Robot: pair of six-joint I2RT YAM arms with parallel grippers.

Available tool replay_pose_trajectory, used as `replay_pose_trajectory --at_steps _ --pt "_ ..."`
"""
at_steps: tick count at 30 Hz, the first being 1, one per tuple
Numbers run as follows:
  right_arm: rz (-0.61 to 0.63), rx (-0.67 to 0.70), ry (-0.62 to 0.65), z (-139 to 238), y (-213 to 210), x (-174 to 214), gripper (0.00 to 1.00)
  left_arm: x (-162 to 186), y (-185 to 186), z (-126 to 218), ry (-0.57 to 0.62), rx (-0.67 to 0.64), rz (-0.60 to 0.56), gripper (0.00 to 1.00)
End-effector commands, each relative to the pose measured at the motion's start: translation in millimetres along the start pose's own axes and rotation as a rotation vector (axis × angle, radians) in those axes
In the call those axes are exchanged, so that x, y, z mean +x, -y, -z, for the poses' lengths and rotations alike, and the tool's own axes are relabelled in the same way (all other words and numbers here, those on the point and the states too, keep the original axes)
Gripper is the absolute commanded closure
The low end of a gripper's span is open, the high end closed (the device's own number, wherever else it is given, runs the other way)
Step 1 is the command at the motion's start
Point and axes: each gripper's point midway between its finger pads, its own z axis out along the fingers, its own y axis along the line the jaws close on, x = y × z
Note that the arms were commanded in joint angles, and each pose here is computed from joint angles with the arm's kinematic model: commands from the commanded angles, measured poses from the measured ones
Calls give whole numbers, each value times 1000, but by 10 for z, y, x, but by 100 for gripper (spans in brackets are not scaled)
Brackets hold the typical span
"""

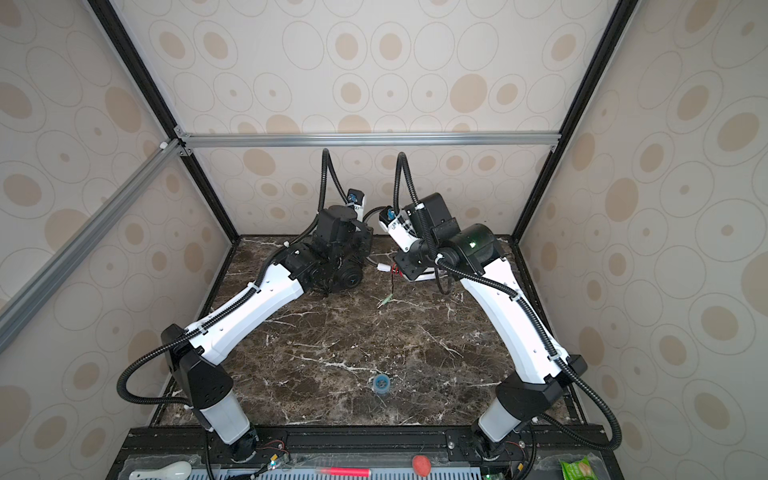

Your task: Wrap the headphones

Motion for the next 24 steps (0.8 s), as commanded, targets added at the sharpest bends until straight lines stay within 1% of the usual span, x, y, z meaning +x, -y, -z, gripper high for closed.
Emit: replay_pose_trajectory --at_steps 1,4,6,9,10,13,16,17,20,24 --pt "53 -4 23 86 -2 -75 100 -89 19 195 25 49 -85 100" --pt "31 -2 12 15 -15 -38 100 -56 49 208 7 68 -93 100" --pt "10 -9 63 33 -41 -72 100 3 54 172 -29 63 -97 100" --pt "-16 -10 160 113 -58 -144 99 44 95 144 -45 84 -79 100" --pt "-23 -7 196 140 -61 -168 97 67 123 125 -53 95 -70 100" --pt "-41 5 279 234 -61 -176 80 178 177 40 -93 116 -34 100" --pt "-59 36 306 233 -47 -63 65 281 205 -45 -122 127 8 100" --pt "-68 51 301 212 -27 -2 63 297 231 -68 -125 138 16 100" --pt "-81 77 271 165 7 130 61 338 269 -143 -136 152 35 100" --pt "-96 122 299 215 81 144 57 427 294 -257 -162 169 68 100"
